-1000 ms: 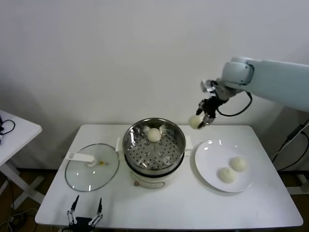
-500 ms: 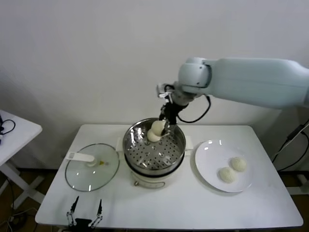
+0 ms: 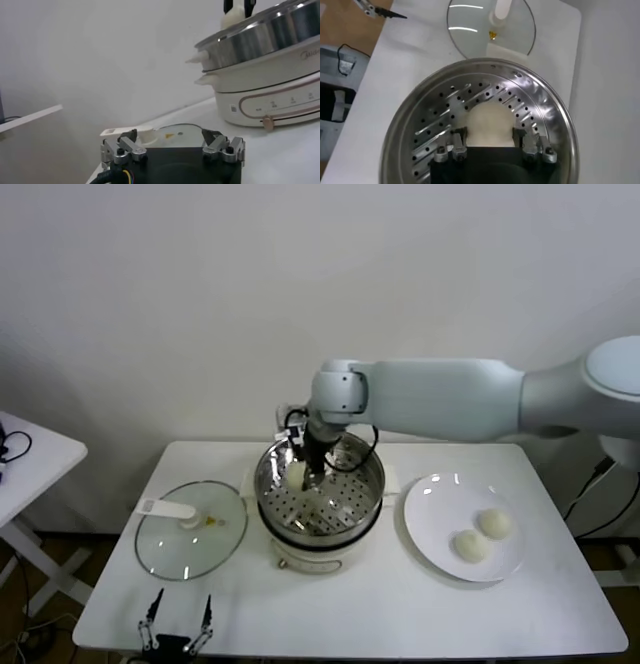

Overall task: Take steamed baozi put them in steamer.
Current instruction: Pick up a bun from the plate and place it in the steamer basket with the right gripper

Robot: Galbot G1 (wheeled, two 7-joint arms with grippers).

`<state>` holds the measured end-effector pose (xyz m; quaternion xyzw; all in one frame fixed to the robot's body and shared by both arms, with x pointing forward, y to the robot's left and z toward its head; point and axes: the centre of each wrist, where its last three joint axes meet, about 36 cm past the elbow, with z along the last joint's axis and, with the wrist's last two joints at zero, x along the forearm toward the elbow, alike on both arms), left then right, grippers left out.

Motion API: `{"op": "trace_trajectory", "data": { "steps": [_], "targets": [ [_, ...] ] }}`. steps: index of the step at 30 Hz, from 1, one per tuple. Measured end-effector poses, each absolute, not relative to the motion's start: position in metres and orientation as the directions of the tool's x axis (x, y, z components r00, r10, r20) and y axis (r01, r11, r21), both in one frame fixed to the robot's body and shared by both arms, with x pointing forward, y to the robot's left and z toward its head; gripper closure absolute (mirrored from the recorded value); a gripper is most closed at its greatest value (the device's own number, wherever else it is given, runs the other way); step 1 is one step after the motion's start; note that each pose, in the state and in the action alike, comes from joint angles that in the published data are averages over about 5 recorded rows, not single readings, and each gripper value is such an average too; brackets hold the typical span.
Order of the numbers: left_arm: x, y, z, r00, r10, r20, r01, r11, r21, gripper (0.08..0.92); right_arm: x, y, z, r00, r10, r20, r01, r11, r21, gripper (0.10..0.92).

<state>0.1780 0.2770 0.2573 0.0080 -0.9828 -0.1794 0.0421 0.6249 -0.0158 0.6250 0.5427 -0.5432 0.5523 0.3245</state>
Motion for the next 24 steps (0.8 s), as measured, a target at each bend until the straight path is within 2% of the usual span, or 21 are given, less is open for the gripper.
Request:
{"op": "trace_trajectory", "data": {
  "steps": [13,16,21,24],
  "targets": [
    [0.180,0.279,0.255,-0.996,-0.035,0.080,-0.005,0.935,0.355,0.177,0.631,0.000,0.588,-0.219,-0.226,0.949,-0.944,-0.198,-0.265,0.391],
    [0.180,0.279,0.255,-0.996,-0.035,0.080,-0.005,0.935,0.356,0.177,0.631,0.001,0.583,-0.220,-0.230,0.948,-0.944,-0.196,-0.266,0.351],
    [0.180,0.279,0.255,-0.996,-0.034,0.080,-0.003,0.934,0.358,0.177,0.632,0.000,0.583,-0.210,-0.254,0.944,-0.946,-0.190,-0.261,0.229],
    [0.180,0.279,0.256,-0.996,-0.034,0.080,-0.003,0.932,0.361,0.177,0.634,-0.005,0.590,-0.199,-0.267,0.943,-0.949,-0.186,-0.253,0.204]
  ]
}}
